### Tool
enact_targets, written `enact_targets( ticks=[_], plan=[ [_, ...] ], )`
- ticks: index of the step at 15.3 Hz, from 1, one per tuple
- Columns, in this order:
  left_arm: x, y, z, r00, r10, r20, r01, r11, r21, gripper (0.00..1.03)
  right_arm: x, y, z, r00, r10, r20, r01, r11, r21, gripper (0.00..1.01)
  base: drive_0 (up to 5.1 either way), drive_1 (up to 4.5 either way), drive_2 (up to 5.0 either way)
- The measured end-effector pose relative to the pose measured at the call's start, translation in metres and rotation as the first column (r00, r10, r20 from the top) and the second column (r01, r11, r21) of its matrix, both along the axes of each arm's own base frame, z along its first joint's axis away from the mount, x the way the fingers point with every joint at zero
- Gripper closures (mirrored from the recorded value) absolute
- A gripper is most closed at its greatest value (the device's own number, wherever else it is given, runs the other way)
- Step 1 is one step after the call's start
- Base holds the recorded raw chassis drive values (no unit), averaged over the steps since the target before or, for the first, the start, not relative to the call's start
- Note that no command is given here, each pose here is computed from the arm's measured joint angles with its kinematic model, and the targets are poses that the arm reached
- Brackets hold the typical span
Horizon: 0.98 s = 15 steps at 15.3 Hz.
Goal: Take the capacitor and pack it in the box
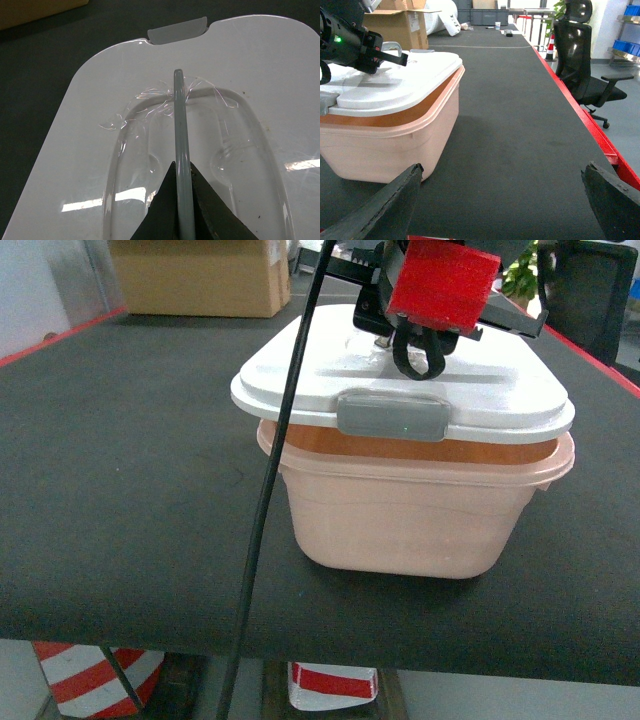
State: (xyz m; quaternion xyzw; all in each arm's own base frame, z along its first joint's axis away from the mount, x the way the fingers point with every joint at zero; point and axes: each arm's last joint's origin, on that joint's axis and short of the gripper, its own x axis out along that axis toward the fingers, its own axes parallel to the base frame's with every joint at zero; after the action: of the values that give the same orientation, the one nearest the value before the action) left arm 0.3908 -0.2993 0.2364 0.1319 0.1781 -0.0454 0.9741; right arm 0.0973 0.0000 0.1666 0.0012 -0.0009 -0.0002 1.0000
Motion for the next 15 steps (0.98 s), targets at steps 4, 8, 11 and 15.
enact_targets(
  ticks=[4, 8, 11, 15],
  plan=[
    [-0.004, -0.007, -0.005, 1.0, 0.0, -0.005, 0.0, 1.0, -0.006, 1.01, 0.0, 0.0, 0.0, 1.0, 0.0, 0.0, 0.0, 1.0, 0.0, 0.03, 0.0, 0.0, 0.0],
    [-0.004, -0.011, -0.011, 1.0, -0.014, -0.009, 0.014, 0.9997, -0.02, 0.8, 0.0, 0.0, 0.0, 1.0, 0.0, 0.0, 0.0, 1.0, 0.0, 0.03, 0.0, 0.0, 0.0],
    [-0.002, -0.012, -0.007, 0.999, -0.011, 0.03, 0.013, 0.9985, -0.053, 0.49, 0.0, 0.0, 0.0, 1.0, 0.0, 0.0, 0.0, 1.0, 0.0, 0.03, 0.0, 0.0, 0.0],
    [-0.012, 0.043, 0.065, 0.936, -0.064, 0.347, 0.165, 0.9491, -0.268, 0.06, 0.0, 0.0, 0.0, 1.0, 0.0, 0.0, 0.0, 1.0, 0.0, 0.03, 0.0, 0.0, 0.0]
  ],
)
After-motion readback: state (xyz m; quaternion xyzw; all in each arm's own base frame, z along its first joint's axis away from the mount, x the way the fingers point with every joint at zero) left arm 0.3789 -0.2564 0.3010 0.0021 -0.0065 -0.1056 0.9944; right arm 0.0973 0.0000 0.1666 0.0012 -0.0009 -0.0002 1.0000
